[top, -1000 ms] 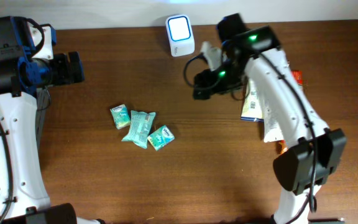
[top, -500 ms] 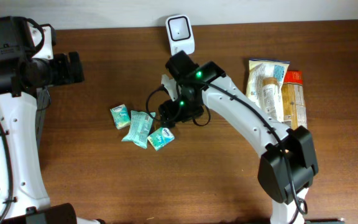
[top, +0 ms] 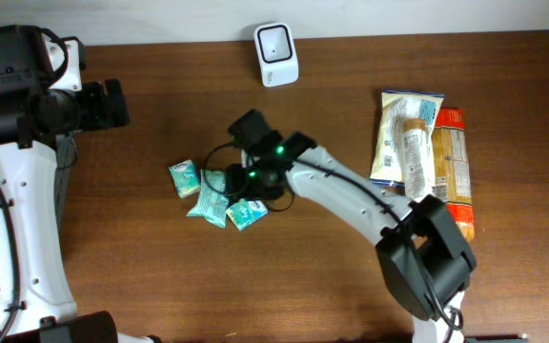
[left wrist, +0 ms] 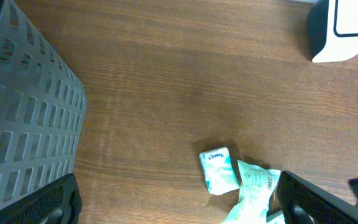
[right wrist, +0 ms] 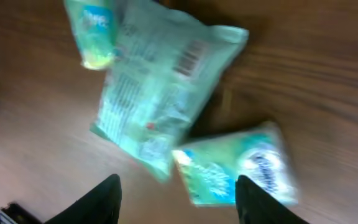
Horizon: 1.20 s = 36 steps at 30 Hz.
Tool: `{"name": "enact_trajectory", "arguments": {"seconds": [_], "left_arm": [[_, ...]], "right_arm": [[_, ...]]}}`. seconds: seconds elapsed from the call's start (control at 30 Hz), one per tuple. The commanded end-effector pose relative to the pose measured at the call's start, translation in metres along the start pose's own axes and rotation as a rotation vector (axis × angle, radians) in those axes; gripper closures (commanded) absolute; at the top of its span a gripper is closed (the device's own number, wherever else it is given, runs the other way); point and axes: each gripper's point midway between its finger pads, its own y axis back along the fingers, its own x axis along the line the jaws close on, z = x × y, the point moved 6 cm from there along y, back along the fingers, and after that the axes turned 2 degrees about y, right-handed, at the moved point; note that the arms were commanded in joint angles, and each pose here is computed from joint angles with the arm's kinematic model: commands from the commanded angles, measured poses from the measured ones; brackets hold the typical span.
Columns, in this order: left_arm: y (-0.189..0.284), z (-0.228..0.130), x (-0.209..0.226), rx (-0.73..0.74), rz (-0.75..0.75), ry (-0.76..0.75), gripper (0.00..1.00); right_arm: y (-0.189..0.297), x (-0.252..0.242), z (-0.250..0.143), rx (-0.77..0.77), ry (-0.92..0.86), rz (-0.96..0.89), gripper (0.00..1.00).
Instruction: Scan the item barcode
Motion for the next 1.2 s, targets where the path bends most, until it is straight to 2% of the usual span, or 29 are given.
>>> {"name": "enact_trajectory", "arguments": {"seconds": [0.0, 0.27, 0.43, 0.53, 0.6, 0.77, 0.87, 0.93, 1.03, 1.07, 1.1, 1.17], "left_arm": [[0.004, 0.002, 0.001, -0.011, -0.004, 0.006, 0.01], [0.004, 0.002, 0.001, -0.011, -0.004, 0.006, 0.01], [0.004, 0.002, 0.001, -0.011, -0.004, 0.007, 0.01], [0.004, 0.002, 0.001, -0.011, -0.004, 0.007, 0.01], [0.004, 0.002, 0.001, -0.011, -0.004, 0.007, 0.01], [0.004, 0.002, 0.001, -0.011, -0.004, 0.006, 0.01], [0.004, 0.002, 0.001, -0.011, -0.004, 0.007, 0.01], [0.004, 0.002, 0.001, -0.011, -0.004, 0.007, 0.01], [0.004, 0.002, 0.001, -0.011, -0.004, 0.006, 0.01], [0.004, 0.002, 0.001, -0.011, -0.004, 0.006, 0.01], [0.004, 0.002, 0.001, -0.011, -0.004, 0.007, 0.01], [0.004, 0.002, 0.001, -0.011, -0.004, 0.007, 0.01]], "right_arm": [[-0.012, 0.016, -0.009, -0.046, -0.022, -0.028, 0.43], [-0.020, 0.033, -0.019, -0.098, 0.051, -0.081, 0.48], [-0.013, 0.013, 0.000, -0.114, 0.235, -0.101, 0.49], [-0.011, -0.003, 0.011, -0.082, 0.413, -0.051, 0.48], [-0.015, -0.014, 0.015, -0.057, 0.467, -0.038, 0.48], [-0.020, -0.048, 0.016, 0.054, 0.485, 0.092, 0.49], [-0.030, -0.060, 0.006, 0.131, 0.483, 0.103, 0.50], [-0.040, -0.066, 0.002, 0.163, 0.472, 0.097, 0.55], [-0.040, -0.067, 0.004, 0.156, 0.472, 0.095, 0.84], [-0.039, -0.068, 0.005, 0.152, 0.469, 0.092, 0.90], [-0.037, -0.070, 0.007, 0.150, 0.462, 0.091, 0.95], [-0.025, -0.076, 0.014, 0.146, 0.435, 0.084, 0.96]]}}
